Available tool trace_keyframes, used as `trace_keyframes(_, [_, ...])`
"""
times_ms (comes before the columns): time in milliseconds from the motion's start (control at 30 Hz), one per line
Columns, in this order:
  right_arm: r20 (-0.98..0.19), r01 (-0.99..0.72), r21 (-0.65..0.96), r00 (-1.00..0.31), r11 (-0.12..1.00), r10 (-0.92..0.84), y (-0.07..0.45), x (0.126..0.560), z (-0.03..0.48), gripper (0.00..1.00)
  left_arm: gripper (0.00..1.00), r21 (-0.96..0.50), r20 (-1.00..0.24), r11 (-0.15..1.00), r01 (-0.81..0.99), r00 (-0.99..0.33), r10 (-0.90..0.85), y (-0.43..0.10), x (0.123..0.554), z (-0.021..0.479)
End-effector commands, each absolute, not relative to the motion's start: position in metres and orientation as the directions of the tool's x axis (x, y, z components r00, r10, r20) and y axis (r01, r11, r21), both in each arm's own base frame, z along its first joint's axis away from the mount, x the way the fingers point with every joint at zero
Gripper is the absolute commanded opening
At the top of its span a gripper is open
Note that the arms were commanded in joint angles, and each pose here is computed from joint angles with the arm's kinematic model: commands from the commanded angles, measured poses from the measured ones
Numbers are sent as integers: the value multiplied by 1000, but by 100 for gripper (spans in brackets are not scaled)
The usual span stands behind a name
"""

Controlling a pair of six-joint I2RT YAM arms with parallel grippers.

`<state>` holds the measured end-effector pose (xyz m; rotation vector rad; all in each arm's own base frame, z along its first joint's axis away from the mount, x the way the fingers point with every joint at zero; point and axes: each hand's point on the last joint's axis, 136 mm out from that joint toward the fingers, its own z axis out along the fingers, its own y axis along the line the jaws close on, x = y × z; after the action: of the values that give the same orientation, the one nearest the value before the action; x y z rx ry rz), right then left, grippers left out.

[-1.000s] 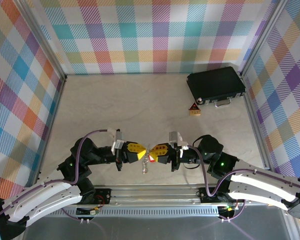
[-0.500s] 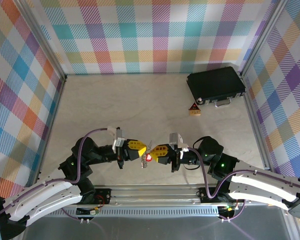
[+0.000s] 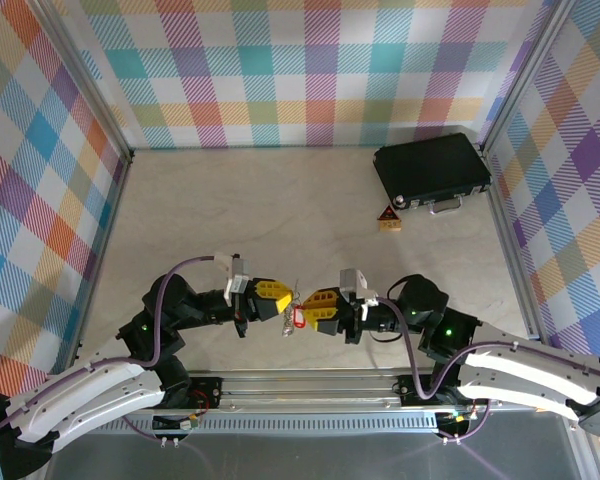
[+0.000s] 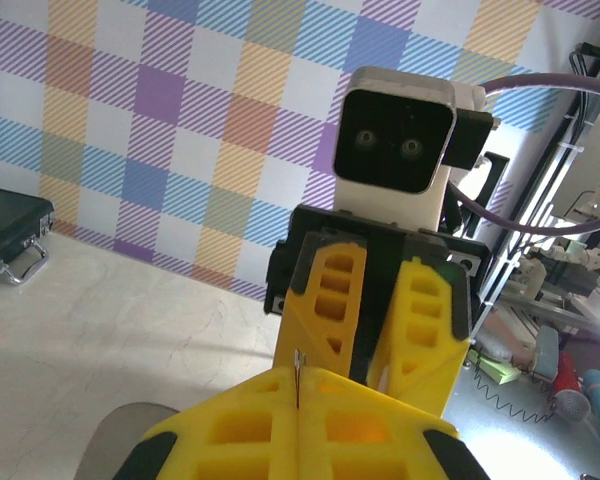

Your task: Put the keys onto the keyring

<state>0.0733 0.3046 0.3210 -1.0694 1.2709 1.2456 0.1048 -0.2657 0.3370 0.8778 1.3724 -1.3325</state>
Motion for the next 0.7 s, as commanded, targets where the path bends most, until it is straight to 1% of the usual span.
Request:
trace_keyframes(0, [-994, -991, 83, -74, 109, 81, 291, 73, 330, 26, 0, -221, -962, 117, 968, -197, -190, -260, 100, 353])
trace_keyframes(67, [-993, -988, 92, -82, 123, 88, 286, 74, 333, 31, 0, -220, -962, 107, 970, -198, -187, -261, 99, 353])
trace_keyframes(133, [-990, -981, 116, -102, 158, 95, 283, 79, 333, 39, 0, -215, -963, 89, 973, -195, -186, -261, 95, 354])
trace_keyframes(233, [-987, -969, 147, -131, 199, 92, 285, 88, 335, 46, 0, -213, -963, 65, 975, -198, -185, -263, 92, 355])
trace_keyframes(367, [-987, -972, 158, -148, 174, 68, 298, 89, 338, 46, 0, -211, -963, 45, 977, -199, -180, -263, 89, 356])
trace_keyframes(667, [-987, -983, 141, -129, 116, 99, 302, 81, 344, 40, 0, -210, -965, 22, 977, -204, -164, -264, 84, 355])
